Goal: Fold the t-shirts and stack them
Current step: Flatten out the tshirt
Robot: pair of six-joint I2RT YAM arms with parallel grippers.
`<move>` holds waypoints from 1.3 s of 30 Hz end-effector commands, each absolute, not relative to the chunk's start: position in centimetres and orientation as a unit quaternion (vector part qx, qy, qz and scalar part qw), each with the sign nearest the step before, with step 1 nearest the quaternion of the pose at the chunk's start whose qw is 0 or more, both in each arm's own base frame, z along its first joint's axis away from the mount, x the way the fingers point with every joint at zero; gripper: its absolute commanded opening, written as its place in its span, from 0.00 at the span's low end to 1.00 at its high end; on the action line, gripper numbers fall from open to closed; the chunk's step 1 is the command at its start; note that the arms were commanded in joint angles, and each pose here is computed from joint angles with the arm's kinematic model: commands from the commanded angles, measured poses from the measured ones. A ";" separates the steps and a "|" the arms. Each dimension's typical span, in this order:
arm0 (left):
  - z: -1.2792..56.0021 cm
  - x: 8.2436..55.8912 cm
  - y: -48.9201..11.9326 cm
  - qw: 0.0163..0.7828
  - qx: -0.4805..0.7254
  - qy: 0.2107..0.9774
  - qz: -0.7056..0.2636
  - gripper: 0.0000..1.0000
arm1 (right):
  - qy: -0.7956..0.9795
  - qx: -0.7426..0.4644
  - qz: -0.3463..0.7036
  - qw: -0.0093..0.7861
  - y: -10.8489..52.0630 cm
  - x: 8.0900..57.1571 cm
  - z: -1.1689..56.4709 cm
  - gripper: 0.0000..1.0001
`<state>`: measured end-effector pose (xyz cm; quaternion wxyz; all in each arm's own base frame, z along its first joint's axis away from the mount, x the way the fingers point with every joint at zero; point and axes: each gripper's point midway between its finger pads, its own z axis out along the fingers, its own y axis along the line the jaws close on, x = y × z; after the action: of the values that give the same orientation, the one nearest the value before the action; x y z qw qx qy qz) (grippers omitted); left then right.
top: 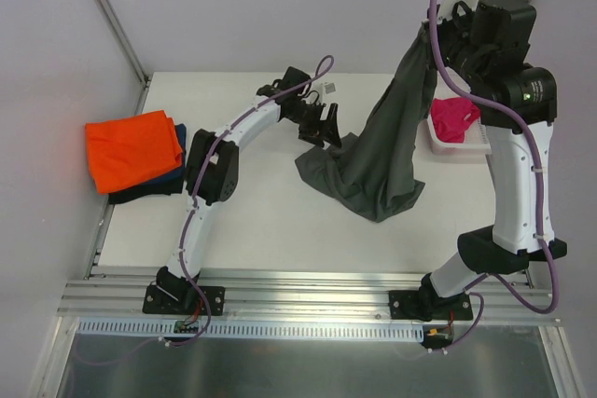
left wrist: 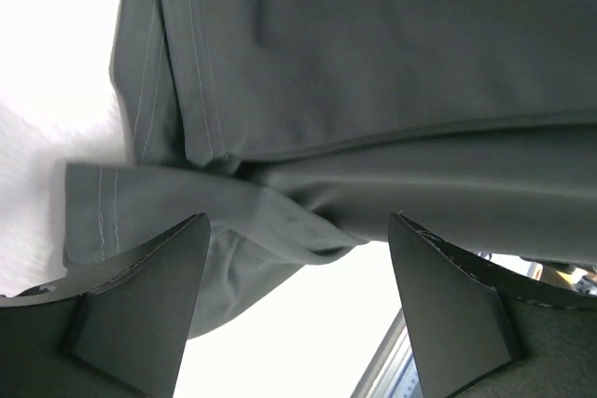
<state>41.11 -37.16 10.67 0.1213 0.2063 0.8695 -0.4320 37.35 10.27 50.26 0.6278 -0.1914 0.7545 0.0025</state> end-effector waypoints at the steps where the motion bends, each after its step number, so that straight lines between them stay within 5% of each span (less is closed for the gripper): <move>1: 11.7 42.4 -38.3 0.140 0.218 0.853 -0.454 0.78 | 0.738 -0.178 0.005 0.651 9.9 37.1 51.9 0.00; 17: 7.9 43.2 -39.3 0.124 0.219 0.852 -0.459 0.77 | 0.749 -0.178 0.001 0.638 9.6 37.2 50.8 0.01; 36: 9.2 41.3 -39.8 0.108 0.218 0.848 -0.470 0.60 | 0.757 -0.168 0.007 0.632 9.7 38.3 50.1 0.01; 39: 9.4 41.7 -39.5 0.122 0.215 0.856 -0.455 0.64 | 0.759 -0.167 0.009 0.629 9.7 38.5 50.0 0.00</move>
<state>42.01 -39.00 5.18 0.0906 0.1983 0.8660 -0.4499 38.44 10.00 47.80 0.6013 -0.1845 0.7774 0.0026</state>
